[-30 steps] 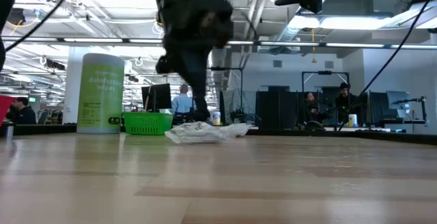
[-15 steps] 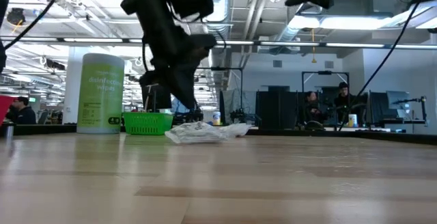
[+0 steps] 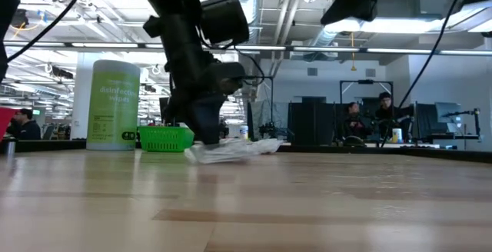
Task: Pick & Place Travel size toiletries
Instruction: Put the cotton pack into the right red bin
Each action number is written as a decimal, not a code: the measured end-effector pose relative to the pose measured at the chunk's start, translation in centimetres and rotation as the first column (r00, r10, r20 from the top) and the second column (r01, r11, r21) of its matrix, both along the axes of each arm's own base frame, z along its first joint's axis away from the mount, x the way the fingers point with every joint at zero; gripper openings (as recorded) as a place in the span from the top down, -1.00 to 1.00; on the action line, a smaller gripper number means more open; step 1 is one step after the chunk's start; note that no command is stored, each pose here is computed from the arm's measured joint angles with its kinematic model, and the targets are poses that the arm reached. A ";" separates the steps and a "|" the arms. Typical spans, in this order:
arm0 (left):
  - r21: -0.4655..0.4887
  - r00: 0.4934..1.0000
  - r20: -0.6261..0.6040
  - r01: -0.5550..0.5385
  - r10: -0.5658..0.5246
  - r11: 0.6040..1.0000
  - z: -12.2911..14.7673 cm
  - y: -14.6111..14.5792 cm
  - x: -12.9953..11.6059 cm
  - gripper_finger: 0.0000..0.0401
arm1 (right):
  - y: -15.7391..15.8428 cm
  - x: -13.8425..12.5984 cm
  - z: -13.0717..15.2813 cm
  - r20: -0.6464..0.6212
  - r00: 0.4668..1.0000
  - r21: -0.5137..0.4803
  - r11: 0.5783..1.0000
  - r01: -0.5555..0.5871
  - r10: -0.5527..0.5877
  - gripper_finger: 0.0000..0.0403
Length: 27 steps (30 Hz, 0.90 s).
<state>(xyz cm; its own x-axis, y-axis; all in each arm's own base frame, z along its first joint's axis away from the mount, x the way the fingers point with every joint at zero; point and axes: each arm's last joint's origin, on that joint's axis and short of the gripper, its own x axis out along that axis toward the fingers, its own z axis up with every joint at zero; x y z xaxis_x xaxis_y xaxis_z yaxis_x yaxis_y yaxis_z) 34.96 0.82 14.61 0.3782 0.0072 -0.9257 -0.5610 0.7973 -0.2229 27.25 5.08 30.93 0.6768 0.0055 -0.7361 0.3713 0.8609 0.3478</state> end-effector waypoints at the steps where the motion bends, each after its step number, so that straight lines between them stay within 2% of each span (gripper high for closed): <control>1: -0.002 1.000 0.001 0.017 -0.017 1.000 0.0 -0.5 0.0 1.00 | 0.2 0.2 -0.1 -0.001 1.000 0.003 1.000 -0.002 0.002 -0.37; 6: 0.021 0.995 0.030 0.095 -0.095 0.995 1.3 -3.5 -0.5 1.00 | 0.9 0.6 -0.8 -0.024 0.999 0.003 1.000 -0.023 0.023 -0.37; 10: 0.062 0.985 0.135 0.103 -0.111 0.993 3.3 -5.1 -1.0 1.00 | 0.9 0.5 -0.9 -0.034 0.999 0.013 0.999 -0.042 0.042 -0.37; 18: 0.075 0.911 0.396 0.093 -0.115 0.993 8.2 -6.3 -2.2 1.00 | 1.4 0.6 -0.7 -0.016 0.981 0.014 0.981 -0.195 0.195 -0.37; 22: 0.072 0.879 0.461 0.098 -0.120 0.993 10.1 -6.4 -2.9 0.98 | 1.5 1.0 -0.4 0.033 0.974 0.000 0.974 -0.225 0.225 -0.37; 27: 0.072 0.871 0.470 0.127 -0.146 0.989 10.5 -6.5 -3.2 0.90 | 1.6 1.2 -0.1 0.073 0.965 -0.025 0.967 -0.252 0.253 -0.37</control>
